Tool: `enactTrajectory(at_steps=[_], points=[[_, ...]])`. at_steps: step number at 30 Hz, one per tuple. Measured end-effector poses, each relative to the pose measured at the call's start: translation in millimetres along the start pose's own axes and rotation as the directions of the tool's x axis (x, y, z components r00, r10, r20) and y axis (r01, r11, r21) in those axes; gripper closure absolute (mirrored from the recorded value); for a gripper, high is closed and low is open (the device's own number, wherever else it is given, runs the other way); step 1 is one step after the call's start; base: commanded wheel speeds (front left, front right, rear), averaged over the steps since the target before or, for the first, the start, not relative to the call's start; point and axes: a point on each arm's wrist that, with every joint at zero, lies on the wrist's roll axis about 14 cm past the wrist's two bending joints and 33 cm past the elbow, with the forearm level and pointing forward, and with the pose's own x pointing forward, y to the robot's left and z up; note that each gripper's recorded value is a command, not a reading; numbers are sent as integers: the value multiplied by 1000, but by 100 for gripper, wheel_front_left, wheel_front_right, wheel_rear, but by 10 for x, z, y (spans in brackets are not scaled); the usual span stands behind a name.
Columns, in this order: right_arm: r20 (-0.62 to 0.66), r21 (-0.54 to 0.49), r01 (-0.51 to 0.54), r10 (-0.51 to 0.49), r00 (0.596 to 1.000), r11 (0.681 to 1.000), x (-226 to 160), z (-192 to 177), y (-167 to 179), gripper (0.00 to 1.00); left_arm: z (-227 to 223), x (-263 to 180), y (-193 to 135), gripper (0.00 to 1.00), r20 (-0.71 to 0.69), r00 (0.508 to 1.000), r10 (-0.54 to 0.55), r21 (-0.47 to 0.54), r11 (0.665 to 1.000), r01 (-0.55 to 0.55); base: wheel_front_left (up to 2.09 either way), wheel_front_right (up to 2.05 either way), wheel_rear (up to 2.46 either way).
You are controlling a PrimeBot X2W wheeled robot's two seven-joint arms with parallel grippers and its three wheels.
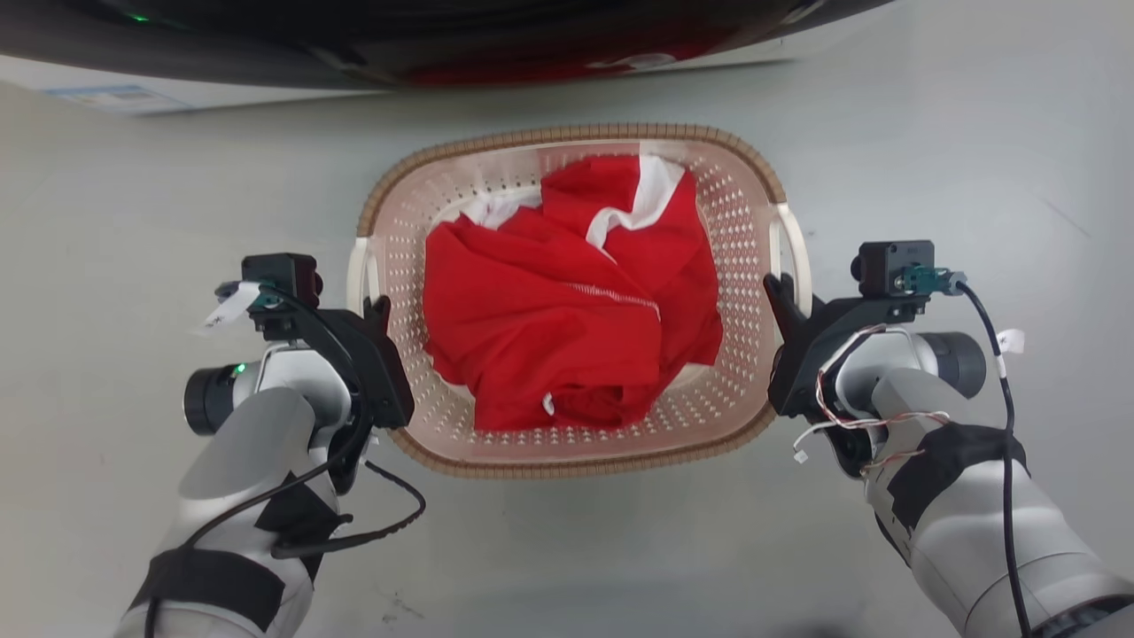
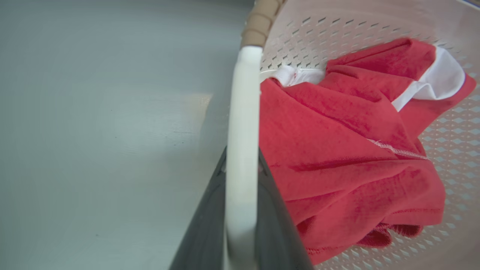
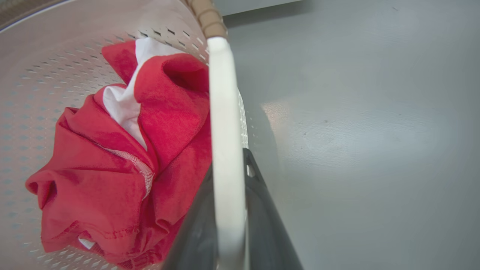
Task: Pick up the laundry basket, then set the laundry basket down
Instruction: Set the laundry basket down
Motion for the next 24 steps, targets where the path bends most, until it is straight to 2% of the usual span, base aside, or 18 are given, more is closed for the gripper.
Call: enactTrajectory(at_steps=[24], points=[[44,2,2,-2,999,1000,432,-99,-130,100,36,432,168,100,83,996,18,37,999,-22,0,0,0]])
